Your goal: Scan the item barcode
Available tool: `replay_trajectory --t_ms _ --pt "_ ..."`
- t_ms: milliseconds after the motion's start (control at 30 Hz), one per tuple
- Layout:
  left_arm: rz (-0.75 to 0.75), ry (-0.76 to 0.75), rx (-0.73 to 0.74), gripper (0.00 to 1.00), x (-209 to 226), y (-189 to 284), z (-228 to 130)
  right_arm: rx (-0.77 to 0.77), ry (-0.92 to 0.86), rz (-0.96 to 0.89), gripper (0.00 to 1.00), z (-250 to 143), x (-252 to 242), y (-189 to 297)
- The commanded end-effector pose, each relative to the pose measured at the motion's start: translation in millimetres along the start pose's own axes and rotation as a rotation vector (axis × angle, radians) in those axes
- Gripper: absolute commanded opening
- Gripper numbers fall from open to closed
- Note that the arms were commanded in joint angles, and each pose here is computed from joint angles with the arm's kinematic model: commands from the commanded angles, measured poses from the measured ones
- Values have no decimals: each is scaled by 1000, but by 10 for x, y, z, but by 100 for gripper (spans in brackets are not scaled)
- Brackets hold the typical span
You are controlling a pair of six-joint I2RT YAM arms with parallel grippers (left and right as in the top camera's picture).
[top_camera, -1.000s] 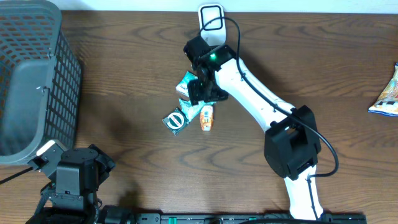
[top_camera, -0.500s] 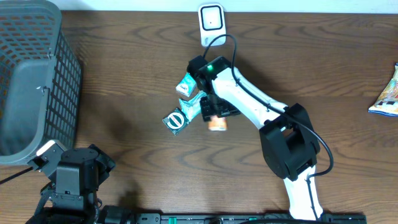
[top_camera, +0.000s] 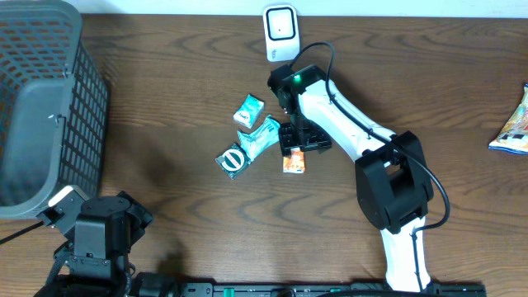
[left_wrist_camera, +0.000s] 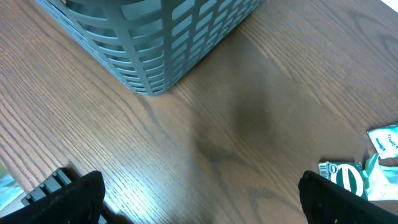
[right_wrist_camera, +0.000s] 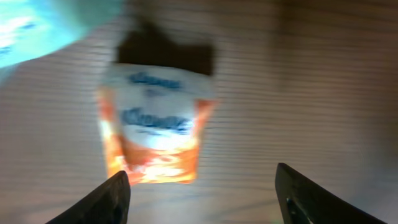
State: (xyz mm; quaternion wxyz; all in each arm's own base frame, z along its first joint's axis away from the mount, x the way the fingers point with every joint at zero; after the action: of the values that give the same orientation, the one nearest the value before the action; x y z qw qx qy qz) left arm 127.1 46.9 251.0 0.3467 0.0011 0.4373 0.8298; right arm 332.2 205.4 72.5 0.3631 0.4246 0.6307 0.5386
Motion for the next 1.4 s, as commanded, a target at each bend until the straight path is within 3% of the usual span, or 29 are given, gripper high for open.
replay_trajectory --t_ms 0,367,567,700,933,1033,1367 --pt "14 17 -16 98 25 1 23 -3 60 129 66 0 233 22" --pt "14 18 -16 98 25 1 23 -40 38 159 65 -38 212 247" --pt "14 18 -16 98 25 1 23 -156 52 174 73 -61 224 621" --pt "14 18 -16 98 25 1 23 -224 71 181 71 14 287 714" --pt "14 18 -16 98 25 1 23 -225 15 -13 60 87 261 495" --pt "14 18 -16 98 25 1 23 -225 -35 -133 51 102 235 356" --pt "14 17 -16 98 25 1 23 -190 13 -270 50 170 441 -80"
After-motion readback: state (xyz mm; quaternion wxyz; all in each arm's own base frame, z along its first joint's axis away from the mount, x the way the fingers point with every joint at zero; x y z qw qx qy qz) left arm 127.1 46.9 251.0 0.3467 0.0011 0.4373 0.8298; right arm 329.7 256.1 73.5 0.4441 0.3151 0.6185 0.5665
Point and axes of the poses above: each gripper's point midway between its finger pads, its own y axis back along the fingers, its own x axis along the line the jaws close on, z = x × y, the point moved 3 cm from there along y, back along the fingers, and after that the axes turned 14 degrees about y, right-handed, at the moved point
